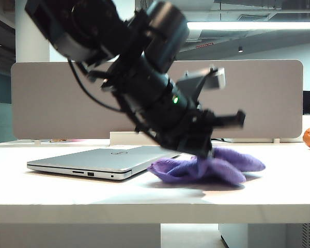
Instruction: Pick up the purple rag and put it over the laptop.
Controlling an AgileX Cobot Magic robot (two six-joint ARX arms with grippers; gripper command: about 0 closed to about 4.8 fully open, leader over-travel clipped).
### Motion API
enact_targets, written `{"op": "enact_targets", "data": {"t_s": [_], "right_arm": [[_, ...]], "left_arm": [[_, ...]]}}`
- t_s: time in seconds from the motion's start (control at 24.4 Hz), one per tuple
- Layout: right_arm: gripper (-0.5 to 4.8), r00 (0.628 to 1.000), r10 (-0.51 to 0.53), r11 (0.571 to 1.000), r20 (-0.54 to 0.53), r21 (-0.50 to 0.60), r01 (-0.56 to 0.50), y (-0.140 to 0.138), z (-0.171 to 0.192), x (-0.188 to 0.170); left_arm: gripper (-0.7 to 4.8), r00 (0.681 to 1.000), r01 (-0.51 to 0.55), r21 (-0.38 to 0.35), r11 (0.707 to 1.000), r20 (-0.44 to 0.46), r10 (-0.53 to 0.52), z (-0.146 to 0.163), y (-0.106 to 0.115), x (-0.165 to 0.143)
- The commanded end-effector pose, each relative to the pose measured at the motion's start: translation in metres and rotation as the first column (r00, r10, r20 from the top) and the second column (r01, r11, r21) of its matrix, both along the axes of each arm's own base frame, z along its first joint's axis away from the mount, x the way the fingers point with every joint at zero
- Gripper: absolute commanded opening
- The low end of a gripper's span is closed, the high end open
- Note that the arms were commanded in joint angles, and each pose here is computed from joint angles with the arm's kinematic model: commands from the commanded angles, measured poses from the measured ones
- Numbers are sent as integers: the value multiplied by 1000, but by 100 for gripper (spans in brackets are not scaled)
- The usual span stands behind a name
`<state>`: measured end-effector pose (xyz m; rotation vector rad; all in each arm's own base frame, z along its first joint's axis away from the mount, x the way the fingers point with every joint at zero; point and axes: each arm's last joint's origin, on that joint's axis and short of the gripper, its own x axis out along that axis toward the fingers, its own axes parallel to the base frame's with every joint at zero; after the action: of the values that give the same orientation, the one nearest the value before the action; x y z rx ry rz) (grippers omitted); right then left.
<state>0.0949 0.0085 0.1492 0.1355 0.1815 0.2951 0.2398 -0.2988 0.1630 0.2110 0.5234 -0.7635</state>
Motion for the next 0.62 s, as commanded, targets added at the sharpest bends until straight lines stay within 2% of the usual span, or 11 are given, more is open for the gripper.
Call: {"op": "enact_targets", "data": {"t_s": [0.04,0.12,0.29,0.33,0.37,0.49,0.62], "right_arm": [[22,1000,3,1000,14,1,-3,0,0,0],[22,1000,3,1000,14,1,-3,0,0,0],[22,1000,1,1000,14,0,-1,0,0,0],[22,1000,3,1000,14,1,-3,0,0,0],[22,1000,3,1000,14,1,-3,0,0,0],[22,1000,3,1000,14,1,-3,0,0,0],[22,1000,3,1000,14,1,-3,0,0,0]], "left_arm": [[-6,993,19,-8,1000,112,-19,24,-6,7],[-6,984,27,-1,1000,176,-27,42,-13,13],[-6,973,-15,-23,1000,230,20,62,-19,19],[-6,964,-51,-34,998,259,58,71,-21,22],[-6,947,-76,-13,997,311,76,79,-22,25],[-6,915,-104,34,994,394,83,92,-18,34],[-6,902,-166,23,986,407,142,97,-3,50]]}}
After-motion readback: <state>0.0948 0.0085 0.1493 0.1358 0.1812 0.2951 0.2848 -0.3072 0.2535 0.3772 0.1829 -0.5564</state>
